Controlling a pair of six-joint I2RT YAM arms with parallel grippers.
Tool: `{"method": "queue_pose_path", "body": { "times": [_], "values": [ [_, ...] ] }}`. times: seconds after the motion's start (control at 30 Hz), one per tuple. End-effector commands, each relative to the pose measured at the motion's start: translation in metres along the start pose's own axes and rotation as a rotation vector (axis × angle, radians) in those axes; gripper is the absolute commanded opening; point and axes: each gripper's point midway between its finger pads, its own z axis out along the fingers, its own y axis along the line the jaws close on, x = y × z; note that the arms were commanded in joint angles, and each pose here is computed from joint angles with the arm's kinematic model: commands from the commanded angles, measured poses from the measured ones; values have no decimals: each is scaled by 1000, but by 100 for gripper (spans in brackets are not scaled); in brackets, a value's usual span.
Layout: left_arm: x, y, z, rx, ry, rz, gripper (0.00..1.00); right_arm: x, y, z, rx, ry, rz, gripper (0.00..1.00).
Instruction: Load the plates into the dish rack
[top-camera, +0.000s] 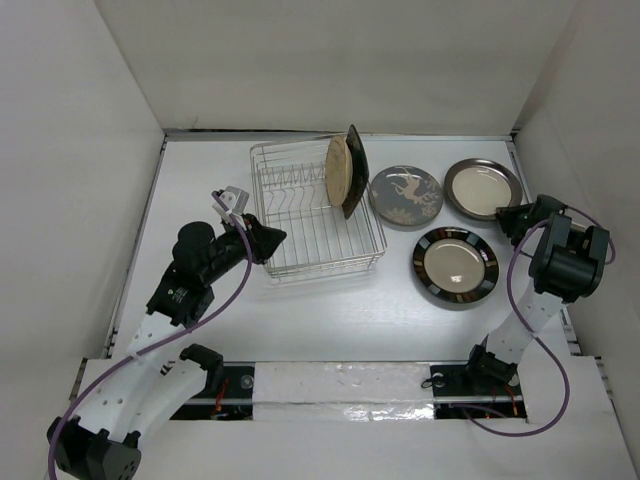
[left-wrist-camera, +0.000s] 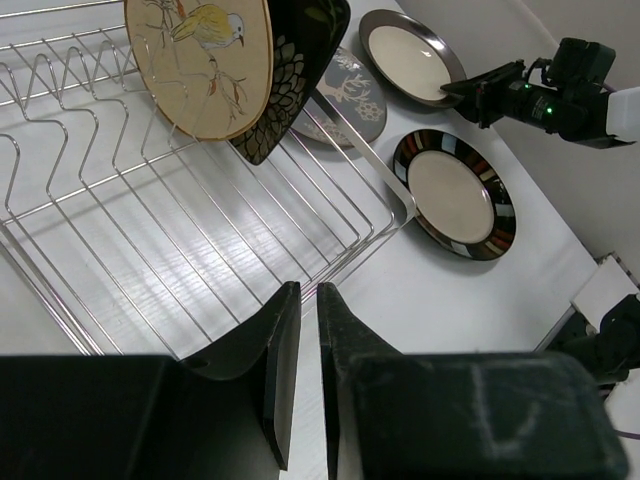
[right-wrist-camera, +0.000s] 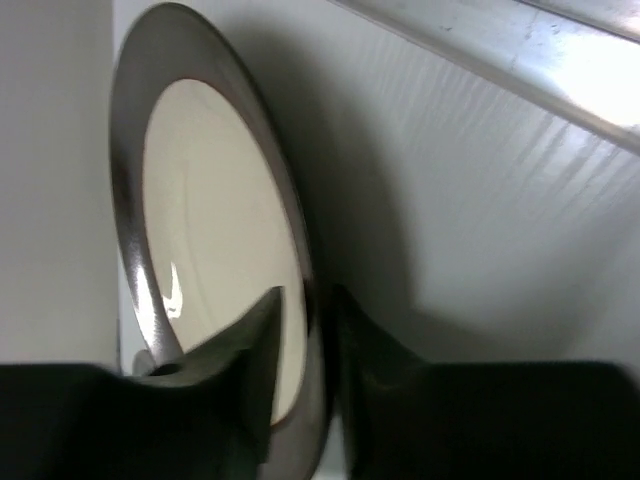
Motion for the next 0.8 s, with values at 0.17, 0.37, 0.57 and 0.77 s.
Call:
{"method": "queue_pose_path", "body": {
  "times": [0.17,0.37,0.57,0.77],
  "values": [
    [-16,-3,1,-3,-43,29,11,-10,17,-1,-98,-4,14,0],
    [-15,0,3,-13,-38,31,11,-31,66,-41,-269,-149,50,0],
    [-12,1,4,-16,-28,29,11,-54,136,-93,-381,-295,-5,0],
    [-12,1,4,-15,-29,30,12,-66,212,-169,-470,-476,-142,0]
  ]
}}
